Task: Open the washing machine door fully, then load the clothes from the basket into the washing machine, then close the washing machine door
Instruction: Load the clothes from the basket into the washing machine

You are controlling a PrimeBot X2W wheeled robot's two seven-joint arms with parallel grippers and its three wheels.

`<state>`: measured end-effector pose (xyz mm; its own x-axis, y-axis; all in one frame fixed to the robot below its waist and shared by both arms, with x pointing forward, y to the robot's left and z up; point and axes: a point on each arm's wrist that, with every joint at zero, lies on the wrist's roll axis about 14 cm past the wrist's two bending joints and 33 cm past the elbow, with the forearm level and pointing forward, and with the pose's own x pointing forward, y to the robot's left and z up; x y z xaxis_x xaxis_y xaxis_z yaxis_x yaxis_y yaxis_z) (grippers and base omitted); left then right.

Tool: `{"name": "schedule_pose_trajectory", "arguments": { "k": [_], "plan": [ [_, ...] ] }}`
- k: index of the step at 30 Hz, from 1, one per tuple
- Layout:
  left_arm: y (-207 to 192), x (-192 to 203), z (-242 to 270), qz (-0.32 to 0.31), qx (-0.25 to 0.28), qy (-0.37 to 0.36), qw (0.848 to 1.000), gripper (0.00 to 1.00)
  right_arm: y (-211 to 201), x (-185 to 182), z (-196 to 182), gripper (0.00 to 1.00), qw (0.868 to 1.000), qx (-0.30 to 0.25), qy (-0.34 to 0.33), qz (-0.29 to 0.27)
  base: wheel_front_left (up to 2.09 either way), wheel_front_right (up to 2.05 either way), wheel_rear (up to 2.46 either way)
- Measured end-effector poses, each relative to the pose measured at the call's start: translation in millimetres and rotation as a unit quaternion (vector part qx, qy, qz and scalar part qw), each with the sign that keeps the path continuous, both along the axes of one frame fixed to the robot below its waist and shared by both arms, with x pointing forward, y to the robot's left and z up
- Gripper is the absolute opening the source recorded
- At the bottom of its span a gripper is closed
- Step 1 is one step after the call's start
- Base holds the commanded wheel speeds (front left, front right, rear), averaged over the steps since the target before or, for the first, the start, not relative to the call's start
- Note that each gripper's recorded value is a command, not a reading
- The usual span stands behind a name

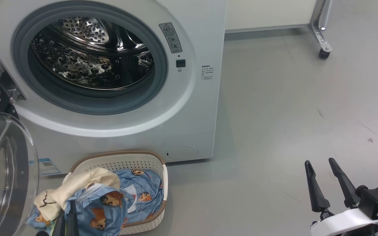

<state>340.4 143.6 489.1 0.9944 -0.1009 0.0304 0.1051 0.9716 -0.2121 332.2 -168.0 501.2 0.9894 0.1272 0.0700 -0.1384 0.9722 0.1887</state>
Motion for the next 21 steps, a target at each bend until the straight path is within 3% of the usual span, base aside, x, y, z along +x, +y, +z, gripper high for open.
{"name": "schedule_pose_trajectory", "arguments": {
  "k": [9,21],
  "plan": [
    [-12,16,-3,-0.015,-0.008,0.006,1.0,0.0,-5,0,-5,1.0,1.0,0.008,0.009,-0.016,0.0,0.0,0.0],
    [-14,85,10,-0.015,0.006,-0.026,1.0,0.0,-11,22,-9,1.0,0.999,0.018,0.016,-0.036,0.0,0.0,0.0]
  ]
}}
